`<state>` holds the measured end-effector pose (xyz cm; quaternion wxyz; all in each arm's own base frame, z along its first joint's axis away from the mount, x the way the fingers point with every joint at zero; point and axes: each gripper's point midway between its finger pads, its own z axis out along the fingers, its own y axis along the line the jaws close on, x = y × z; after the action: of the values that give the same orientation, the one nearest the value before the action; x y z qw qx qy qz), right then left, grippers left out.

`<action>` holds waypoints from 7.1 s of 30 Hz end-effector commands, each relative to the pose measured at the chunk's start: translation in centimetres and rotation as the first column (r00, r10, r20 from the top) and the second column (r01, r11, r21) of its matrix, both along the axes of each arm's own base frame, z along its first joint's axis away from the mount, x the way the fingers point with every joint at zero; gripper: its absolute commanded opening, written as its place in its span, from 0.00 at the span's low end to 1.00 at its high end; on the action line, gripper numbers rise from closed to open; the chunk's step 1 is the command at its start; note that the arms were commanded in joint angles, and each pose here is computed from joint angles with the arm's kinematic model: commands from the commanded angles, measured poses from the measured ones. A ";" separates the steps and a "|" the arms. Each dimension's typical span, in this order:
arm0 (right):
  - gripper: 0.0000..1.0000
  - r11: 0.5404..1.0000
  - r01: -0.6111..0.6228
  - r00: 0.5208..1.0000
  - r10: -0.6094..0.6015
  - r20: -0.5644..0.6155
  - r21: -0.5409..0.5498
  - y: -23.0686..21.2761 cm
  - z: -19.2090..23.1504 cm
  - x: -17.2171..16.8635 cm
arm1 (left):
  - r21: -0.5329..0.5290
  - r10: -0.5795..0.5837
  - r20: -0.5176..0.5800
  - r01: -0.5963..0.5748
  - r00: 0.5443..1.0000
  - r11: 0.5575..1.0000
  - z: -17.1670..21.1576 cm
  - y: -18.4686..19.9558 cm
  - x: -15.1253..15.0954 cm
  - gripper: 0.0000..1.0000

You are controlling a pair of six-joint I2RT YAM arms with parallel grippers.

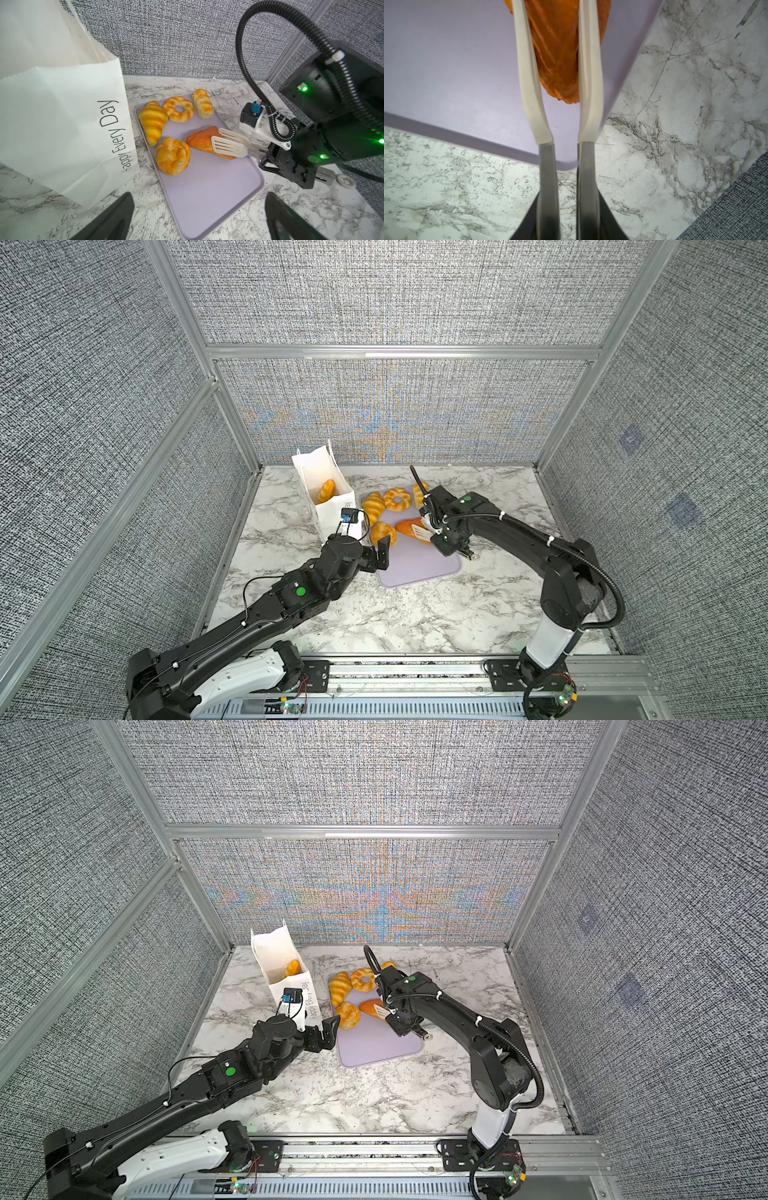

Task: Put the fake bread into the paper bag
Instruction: 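Squeeze the tongs closed on the orange pastry with the right gripper, then lift the pastry toward the bag with right gripper while left gripper steadies bag, then open the tongs over the bag opening with the right gripper, then move the open tongs back over the tray with right gripper while left gripper withdraws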

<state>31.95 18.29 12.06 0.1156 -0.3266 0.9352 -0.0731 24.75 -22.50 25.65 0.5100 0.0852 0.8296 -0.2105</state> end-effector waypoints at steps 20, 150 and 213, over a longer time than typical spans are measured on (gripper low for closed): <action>0.31 0.979 0.022 0.997 -0.037 0.070 0.203 1.6 5.1 0.8 | 0.013 -0.121 0.062 0.120 0.991 0.993 3.1 -1.6 -0.5 0.99; 0.47 0.507 -0.170 0.985 0.083 0.148 0.845 24.8 19.2 3.2 | 0.215 0.305 0.061 -0.311 0.950 0.926 9.1 16.2 1.8 1.00; 0.56 0.840 -0.077 0.982 -0.030 0.187 0.537 7.7 9.3 -1.7 | -0.012 0.176 -0.070 -0.177 0.982 0.984 3.9 10.5 1.3 0.99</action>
<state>30.85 26.33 22.54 0.3061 -0.2606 0.8983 0.1773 25.78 -11.63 29.12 0.4882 0.0126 0.8569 -0.1650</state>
